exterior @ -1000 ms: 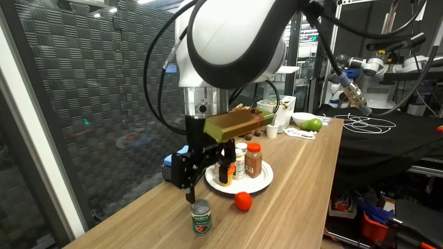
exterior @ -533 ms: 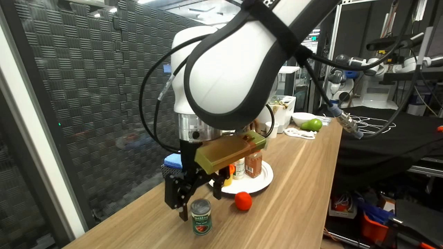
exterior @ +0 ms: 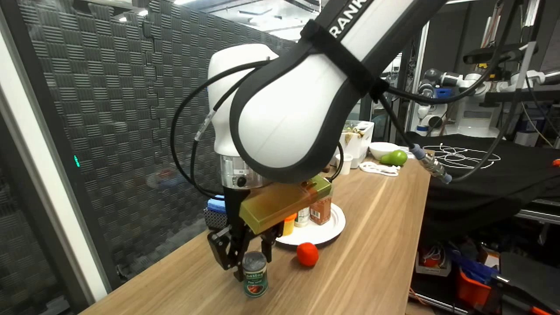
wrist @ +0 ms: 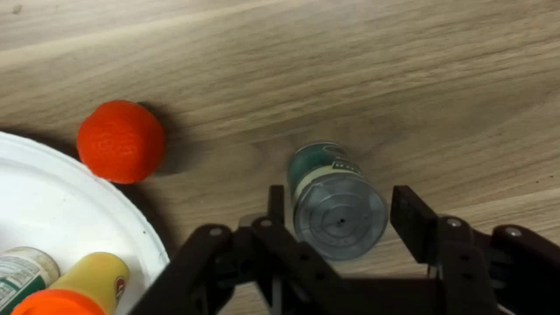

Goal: Put all the bottles and the orange plushie that are around the white plate on the white plate

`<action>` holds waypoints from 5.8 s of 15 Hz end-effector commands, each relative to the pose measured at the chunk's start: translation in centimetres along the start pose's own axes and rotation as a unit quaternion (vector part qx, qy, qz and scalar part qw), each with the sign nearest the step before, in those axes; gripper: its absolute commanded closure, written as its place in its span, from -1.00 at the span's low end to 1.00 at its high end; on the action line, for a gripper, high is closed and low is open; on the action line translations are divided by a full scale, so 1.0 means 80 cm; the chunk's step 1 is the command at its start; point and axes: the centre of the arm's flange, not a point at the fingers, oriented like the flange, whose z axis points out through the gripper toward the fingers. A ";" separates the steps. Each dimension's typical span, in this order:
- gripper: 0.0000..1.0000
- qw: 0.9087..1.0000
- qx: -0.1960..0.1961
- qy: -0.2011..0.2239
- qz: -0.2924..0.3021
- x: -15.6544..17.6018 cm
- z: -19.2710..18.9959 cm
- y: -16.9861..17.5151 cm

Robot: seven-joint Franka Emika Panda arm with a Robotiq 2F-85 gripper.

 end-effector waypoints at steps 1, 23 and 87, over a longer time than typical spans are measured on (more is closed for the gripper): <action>0.34 0.999 -0.006 0.034 0.024 0.006 -0.017 0.002; 0.57 0.982 -0.055 0.080 0.161 -0.012 -0.086 0.222; -1.00 0.997 -0.075 -0.004 -0.013 -0.046 0.020 0.078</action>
